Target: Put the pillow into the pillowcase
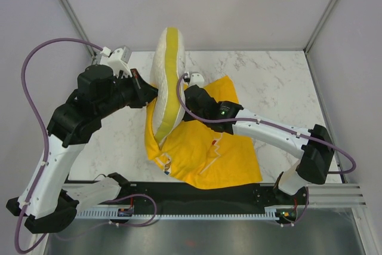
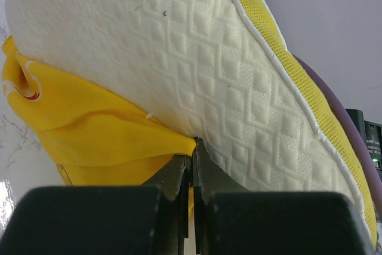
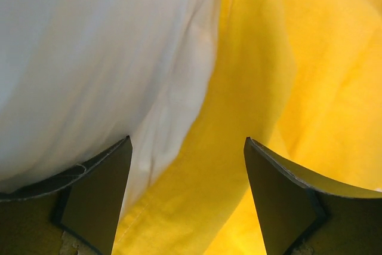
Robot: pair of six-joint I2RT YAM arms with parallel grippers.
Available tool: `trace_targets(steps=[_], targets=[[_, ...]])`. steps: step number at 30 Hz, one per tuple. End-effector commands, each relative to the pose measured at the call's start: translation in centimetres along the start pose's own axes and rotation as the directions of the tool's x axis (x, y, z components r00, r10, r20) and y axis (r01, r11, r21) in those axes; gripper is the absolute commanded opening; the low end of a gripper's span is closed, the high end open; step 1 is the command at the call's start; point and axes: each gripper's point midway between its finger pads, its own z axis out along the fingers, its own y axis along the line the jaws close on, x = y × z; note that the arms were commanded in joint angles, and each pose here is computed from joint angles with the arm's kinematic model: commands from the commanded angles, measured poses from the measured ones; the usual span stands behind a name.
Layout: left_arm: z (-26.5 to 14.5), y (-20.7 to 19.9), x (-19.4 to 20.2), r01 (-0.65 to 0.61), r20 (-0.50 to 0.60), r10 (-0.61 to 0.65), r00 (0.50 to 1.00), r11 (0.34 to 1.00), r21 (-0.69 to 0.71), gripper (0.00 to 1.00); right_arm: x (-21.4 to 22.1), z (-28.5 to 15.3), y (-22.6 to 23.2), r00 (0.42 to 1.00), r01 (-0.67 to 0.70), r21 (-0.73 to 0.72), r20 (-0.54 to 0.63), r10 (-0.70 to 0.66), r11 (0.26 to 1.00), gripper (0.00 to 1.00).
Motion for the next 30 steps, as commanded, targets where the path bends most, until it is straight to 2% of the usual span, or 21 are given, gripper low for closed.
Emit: trace_targets(steps=[1, 7, 11, 15, 18, 20, 21, 22, 23, 25, 30], targets=[[-1.6, -3.2, -2.3, -0.033, 0.075, 0.023, 0.997, 0.990, 0.141, 0.02, -1.4, -0.2, -1.1, 0.995, 0.083, 0.154, 0.049, -0.092, 0.985, 0.84], [-1.9, -3.3, -2.5, -0.039, 0.086, 0.027, 0.996, 0.989, 0.142, 0.02, 0.9, 0.8, -1.8, 0.988, 0.151, 0.217, -0.016, -0.151, 0.964, 0.84], [-1.8, -3.0, -2.3, -0.039, 0.081, 0.028, 0.996, 0.990, 0.132, 0.02, 2.6, 1.7, -3.9, 0.986, 0.169, 0.292, -0.047, -0.163, 0.941, 0.84], [-1.7, -3.0, -2.2, -0.041, 0.078, 0.031, 0.996, 0.991, 0.129, 0.02, 3.9, 2.6, -4.1, 0.983, 0.182, 0.285, -0.082, -0.166, 0.941, 0.82], [-1.6, -3.0, -2.3, -0.041, 0.076, 0.031, 0.997, 0.991, 0.129, 0.02, 4.0, 3.1, -3.0, 0.984, 0.174, 0.235, -0.078, -0.160, 0.956, 0.66], [-1.6, -3.0, -2.3, -0.044, 0.078, 0.034, 0.996, 0.991, 0.130, 0.02, 4.0, 3.4, -2.5, 0.984, 0.171, 0.213, -0.081, -0.157, 0.962, 0.47], [-1.7, -3.1, -2.4, -0.043, 0.080, 0.033, 0.996, 0.990, 0.131, 0.02, 3.8, 3.4, -2.2, 0.984, 0.170, 0.202, -0.079, -0.157, 0.964, 0.36], [-1.7, -3.1, -2.4, -0.045, 0.081, 0.034, 0.996, 0.991, 0.130, 0.02, 3.3, 3.4, -1.7, 0.986, 0.162, 0.188, -0.071, -0.151, 0.969, 0.08], [-1.8, -3.0, -2.5, -0.048, 0.086, 0.037, 0.996, 0.991, 0.125, 0.02, 2.8, 3.1, -1.3, 0.988, 0.149, 0.166, -0.061, -0.140, 0.975, 0.00], [-1.9, -2.9, -2.5, -0.049, 0.089, 0.038, 0.995, 0.991, 0.121, 0.02, 1.5, 2.4, 0.9, 0.994, 0.107, 0.051, -0.028, -0.106, 0.993, 0.00], [-3.0, -2.9, -3.8, -0.045, 0.131, 0.032, 0.991, 0.994, 0.095, 0.02, -7.3, -5.6, 5.2, 0.984, 0.015, -0.188, 0.177, 0.019, 0.982, 0.00]])
